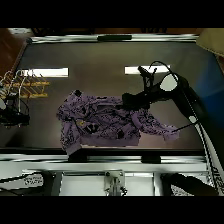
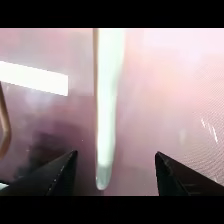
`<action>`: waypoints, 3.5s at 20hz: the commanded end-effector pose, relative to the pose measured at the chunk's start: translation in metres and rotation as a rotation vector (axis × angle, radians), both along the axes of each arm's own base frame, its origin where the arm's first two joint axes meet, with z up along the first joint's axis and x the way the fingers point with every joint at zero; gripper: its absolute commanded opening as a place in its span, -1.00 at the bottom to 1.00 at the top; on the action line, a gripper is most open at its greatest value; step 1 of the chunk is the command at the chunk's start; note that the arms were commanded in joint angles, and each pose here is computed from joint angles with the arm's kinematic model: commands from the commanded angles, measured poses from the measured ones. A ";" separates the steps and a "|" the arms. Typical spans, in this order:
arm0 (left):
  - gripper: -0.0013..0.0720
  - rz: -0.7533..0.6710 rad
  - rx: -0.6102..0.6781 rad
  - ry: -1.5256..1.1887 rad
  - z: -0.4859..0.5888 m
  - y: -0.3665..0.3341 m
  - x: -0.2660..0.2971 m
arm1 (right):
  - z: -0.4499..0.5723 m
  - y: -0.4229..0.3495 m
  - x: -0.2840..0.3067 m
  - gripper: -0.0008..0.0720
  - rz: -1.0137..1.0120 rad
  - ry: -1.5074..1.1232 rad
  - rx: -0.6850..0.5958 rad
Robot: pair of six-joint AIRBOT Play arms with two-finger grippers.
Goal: Fold the shirts.
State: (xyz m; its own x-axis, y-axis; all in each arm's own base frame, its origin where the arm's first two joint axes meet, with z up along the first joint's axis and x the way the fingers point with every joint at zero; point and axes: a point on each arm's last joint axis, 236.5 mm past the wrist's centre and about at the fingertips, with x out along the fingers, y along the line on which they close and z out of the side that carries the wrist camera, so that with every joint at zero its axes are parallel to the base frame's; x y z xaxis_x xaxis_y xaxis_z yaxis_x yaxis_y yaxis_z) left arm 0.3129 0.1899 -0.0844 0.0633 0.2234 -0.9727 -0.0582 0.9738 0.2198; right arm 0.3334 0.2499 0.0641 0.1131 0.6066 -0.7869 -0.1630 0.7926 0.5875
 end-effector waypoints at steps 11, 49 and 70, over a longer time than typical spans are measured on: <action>0.26 0.057 -0.005 -0.022 -0.009 0.016 -0.016 | -0.009 -0.011 -0.008 -0.75 0.029 0.019 -0.061; -0.81 -0.801 -0.146 -0.172 0.160 -0.275 -0.074 | 0.044 -0.059 0.019 -0.76 -0.113 -0.180 -0.216; -0.81 -1.074 -0.192 0.036 0.116 -0.310 -0.175 | 0.032 -0.103 0.016 -0.76 -0.143 -0.167 -0.408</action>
